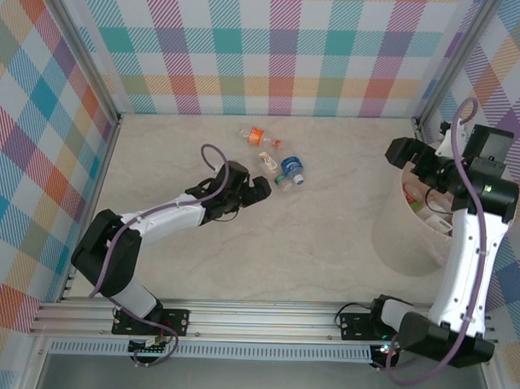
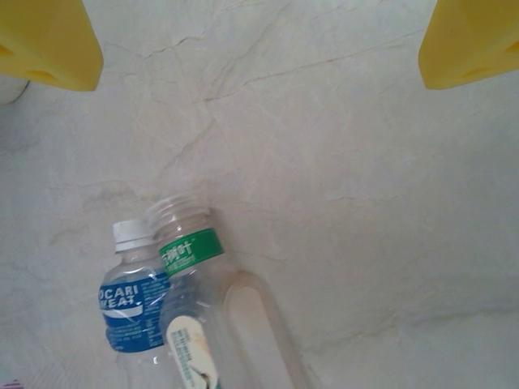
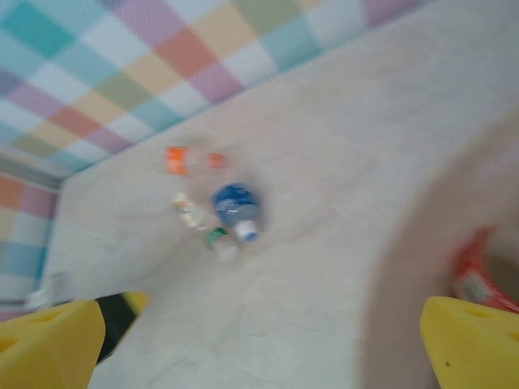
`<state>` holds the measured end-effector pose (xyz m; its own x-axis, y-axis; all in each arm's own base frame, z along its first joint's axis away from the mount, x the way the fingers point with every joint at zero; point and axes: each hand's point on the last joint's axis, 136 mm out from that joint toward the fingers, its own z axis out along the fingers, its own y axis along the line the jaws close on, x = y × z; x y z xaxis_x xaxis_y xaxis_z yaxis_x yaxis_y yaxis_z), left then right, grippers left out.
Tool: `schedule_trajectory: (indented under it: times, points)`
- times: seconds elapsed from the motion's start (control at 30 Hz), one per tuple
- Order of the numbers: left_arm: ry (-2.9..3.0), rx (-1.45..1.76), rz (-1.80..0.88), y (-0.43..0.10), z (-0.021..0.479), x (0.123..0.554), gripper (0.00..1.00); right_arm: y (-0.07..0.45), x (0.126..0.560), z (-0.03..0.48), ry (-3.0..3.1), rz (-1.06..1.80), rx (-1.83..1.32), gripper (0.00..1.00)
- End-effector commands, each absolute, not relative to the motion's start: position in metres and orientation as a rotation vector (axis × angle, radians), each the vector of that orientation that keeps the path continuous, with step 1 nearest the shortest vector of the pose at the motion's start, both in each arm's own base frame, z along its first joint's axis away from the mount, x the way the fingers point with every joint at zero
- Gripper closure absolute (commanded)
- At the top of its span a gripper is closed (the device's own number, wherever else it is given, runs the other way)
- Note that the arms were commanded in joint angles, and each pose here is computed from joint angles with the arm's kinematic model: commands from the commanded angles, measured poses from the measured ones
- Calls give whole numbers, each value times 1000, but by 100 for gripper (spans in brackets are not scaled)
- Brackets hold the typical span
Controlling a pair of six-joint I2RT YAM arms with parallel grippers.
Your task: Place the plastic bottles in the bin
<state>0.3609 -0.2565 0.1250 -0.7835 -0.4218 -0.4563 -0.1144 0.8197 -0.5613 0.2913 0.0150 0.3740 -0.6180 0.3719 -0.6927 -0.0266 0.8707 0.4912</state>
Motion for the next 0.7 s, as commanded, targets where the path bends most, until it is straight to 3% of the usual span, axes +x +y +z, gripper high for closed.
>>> schedule_trajectory:
  times: [0.0, 0.17, 0.4, 0.67]
  points:
    - [2412, -399, -667, -262, 133, 378, 0, 56, 293, 414, 1998, 735, 64, 0]
    - [2483, -445, -541, -264, 119, 393, 0, 107, 294, 421, 1905, 872, -96, 0]
    - [2511, -514, -334, -269, 98, 434, 0, 162, 306, 391, 1941, 924, -221, 0]
    - [2488, -439, -262, -294, 86, 484, 0, 170, 312, 372, 2000, 838, -235, 0]
